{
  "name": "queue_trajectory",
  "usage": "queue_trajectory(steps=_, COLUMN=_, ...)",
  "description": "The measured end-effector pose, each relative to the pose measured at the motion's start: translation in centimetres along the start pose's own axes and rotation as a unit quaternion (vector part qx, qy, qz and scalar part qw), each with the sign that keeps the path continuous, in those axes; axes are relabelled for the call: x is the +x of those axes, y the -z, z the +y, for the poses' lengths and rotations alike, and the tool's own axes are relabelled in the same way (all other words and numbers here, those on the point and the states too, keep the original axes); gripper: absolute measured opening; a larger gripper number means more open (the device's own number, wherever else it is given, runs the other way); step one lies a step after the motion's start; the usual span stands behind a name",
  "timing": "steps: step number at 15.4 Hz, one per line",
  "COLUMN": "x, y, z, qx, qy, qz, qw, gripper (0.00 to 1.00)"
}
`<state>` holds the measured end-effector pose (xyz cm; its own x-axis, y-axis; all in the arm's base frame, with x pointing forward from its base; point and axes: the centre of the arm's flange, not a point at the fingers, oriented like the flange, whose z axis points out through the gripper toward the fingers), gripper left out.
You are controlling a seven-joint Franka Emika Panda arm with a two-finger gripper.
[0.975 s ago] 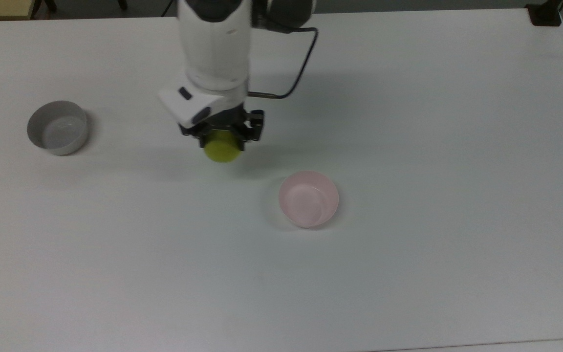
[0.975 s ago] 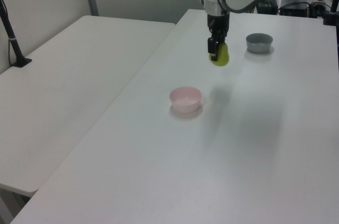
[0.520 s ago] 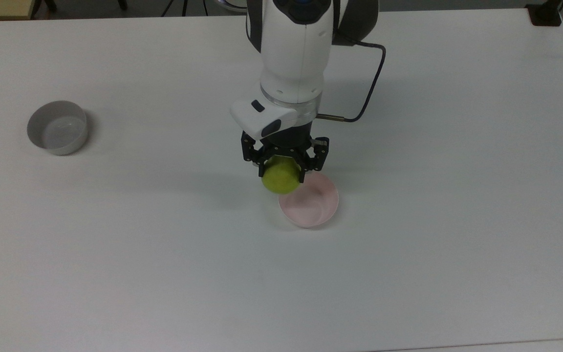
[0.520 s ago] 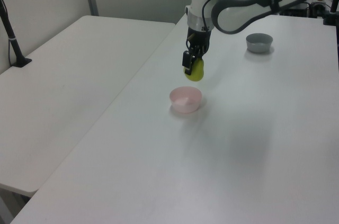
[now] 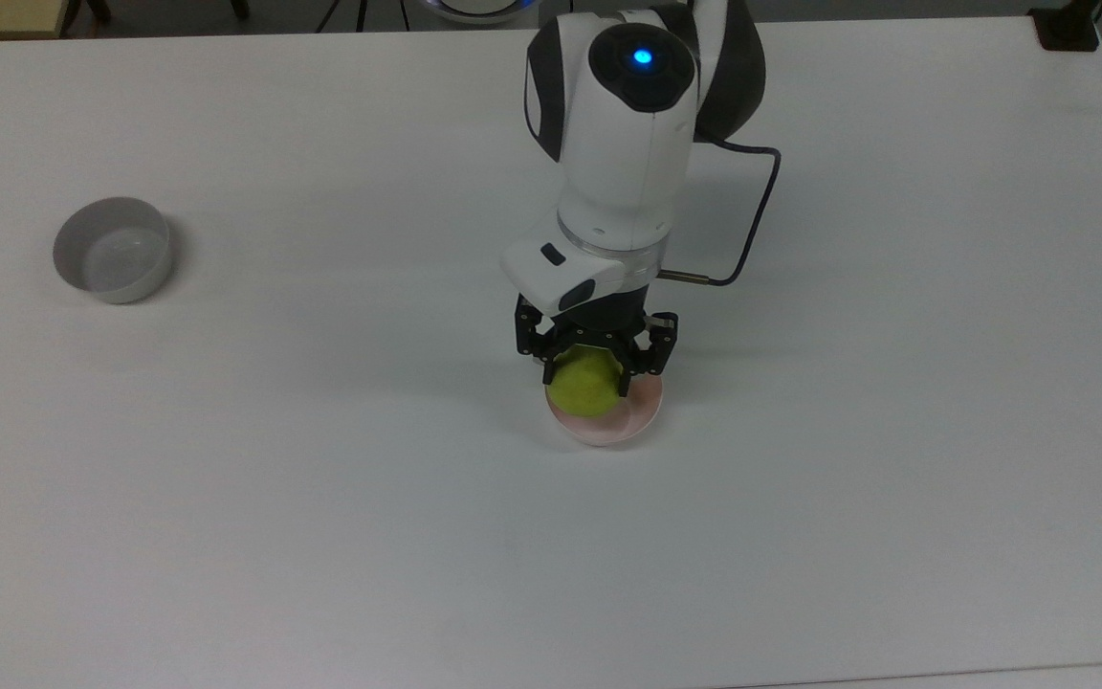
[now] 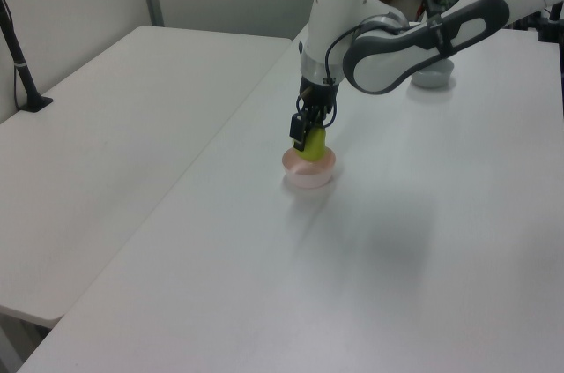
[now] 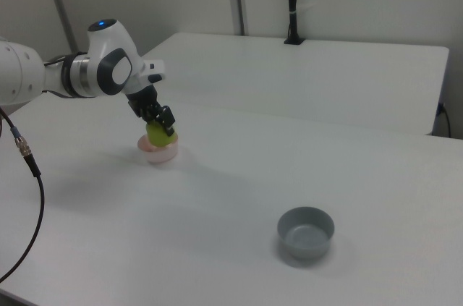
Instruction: Place the pear in the bowl
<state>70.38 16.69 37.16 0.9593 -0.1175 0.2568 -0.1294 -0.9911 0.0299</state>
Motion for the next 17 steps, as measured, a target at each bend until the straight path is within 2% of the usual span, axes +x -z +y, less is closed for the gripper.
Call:
queue_trajectory(steps=5, x=-0.7, y=-1.2, z=-1.2, qx=-0.003, qy=0.001, qz=-0.008, qw=1.0, gripper=0.74)
queue_trajectory(steps=8, x=-0.7, y=-1.3, z=-1.3, qx=-0.003, qy=0.001, qz=-0.008, qw=1.0, gripper=0.99)
queue_trajectory(steps=14, x=-0.1, y=-0.1, z=-1.2, qx=0.0, qy=-0.001, qz=0.003, qw=1.0, gripper=1.0)
queue_trajectory(steps=17, x=1.4, y=4.2, z=1.6, qx=0.007, qy=-0.015, qz=0.018, qw=0.9997, gripper=1.0)
